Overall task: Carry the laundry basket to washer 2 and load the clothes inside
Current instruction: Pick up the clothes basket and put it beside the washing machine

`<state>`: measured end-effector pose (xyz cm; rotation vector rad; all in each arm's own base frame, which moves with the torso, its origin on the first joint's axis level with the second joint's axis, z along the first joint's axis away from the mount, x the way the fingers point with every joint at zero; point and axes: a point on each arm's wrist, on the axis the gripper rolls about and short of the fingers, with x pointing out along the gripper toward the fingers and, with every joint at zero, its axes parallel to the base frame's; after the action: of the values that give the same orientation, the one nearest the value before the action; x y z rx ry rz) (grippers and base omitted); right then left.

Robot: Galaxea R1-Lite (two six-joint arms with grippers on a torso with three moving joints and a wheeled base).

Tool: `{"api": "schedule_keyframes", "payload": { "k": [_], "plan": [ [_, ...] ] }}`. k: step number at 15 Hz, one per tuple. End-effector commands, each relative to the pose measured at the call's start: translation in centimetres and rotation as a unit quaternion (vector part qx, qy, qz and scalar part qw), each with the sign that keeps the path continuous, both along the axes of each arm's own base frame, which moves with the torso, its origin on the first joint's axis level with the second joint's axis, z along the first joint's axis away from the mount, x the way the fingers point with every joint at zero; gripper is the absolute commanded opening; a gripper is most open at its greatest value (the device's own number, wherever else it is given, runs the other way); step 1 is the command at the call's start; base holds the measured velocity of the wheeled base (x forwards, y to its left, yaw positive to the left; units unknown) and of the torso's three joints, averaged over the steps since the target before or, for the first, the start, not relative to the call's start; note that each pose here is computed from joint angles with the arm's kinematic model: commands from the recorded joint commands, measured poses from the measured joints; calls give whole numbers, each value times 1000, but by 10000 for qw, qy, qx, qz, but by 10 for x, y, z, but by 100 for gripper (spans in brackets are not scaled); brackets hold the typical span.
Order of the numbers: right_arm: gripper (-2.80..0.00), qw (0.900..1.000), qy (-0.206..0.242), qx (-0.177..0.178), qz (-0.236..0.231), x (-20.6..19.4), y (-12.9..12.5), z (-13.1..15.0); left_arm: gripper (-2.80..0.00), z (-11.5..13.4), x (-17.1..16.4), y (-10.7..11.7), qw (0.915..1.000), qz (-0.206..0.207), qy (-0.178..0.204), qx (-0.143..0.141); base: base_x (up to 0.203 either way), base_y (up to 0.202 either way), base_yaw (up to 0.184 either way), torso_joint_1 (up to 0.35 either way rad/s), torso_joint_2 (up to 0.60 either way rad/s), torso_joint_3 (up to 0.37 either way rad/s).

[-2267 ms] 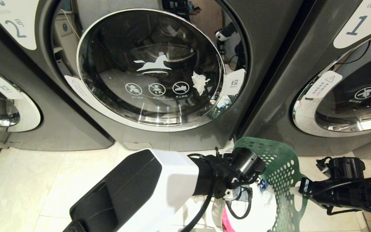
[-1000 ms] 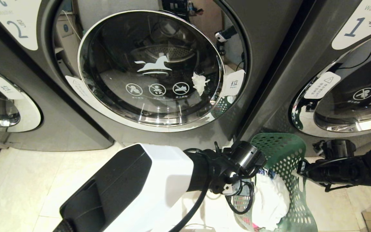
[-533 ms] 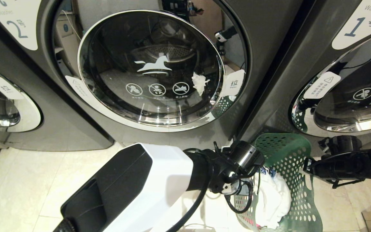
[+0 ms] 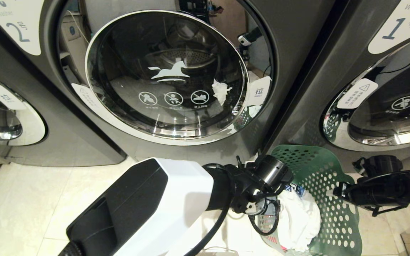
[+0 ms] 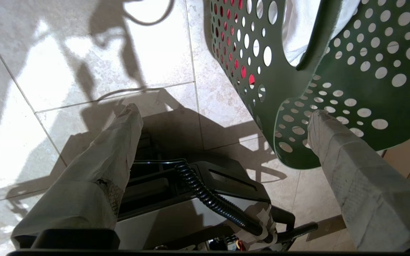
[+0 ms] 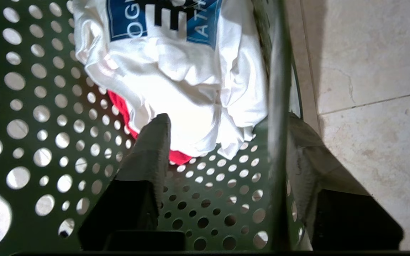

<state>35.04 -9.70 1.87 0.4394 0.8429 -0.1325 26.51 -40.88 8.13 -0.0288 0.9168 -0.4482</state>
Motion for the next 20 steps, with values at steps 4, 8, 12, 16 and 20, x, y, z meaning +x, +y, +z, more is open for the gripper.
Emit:
{"api": "schedule_keyframes", "payload": {
  "k": [4,8,12,16,20],
  "plan": [
    [0,9978,-645,-115,-34,-43,13,66,0,31,3,11,9995,158,-170,-204,0,0,0,0,0,0],
    [0,9936,-1105,-248,-50,-79,23,103,0,73,11,37,9976,436,-333,-420,0,0,0,0,0,0],
    [-280,9935,-1108,-264,-45,-108,32,125,-280,93,19,58,9932,935,-620,-306,0,0,0,0,0,0],
    [-280,9928,-1151,-320,1,-124,37,130,-280,125,19,77,9899,1038,-802,-547,0,0,0,0,0,0],
    [-280,9871,-1408,-675,350,-156,50,156,-280,191,-7,118,9888,746,-979,-847,0,0,0,0,0,0]
  ]
}}
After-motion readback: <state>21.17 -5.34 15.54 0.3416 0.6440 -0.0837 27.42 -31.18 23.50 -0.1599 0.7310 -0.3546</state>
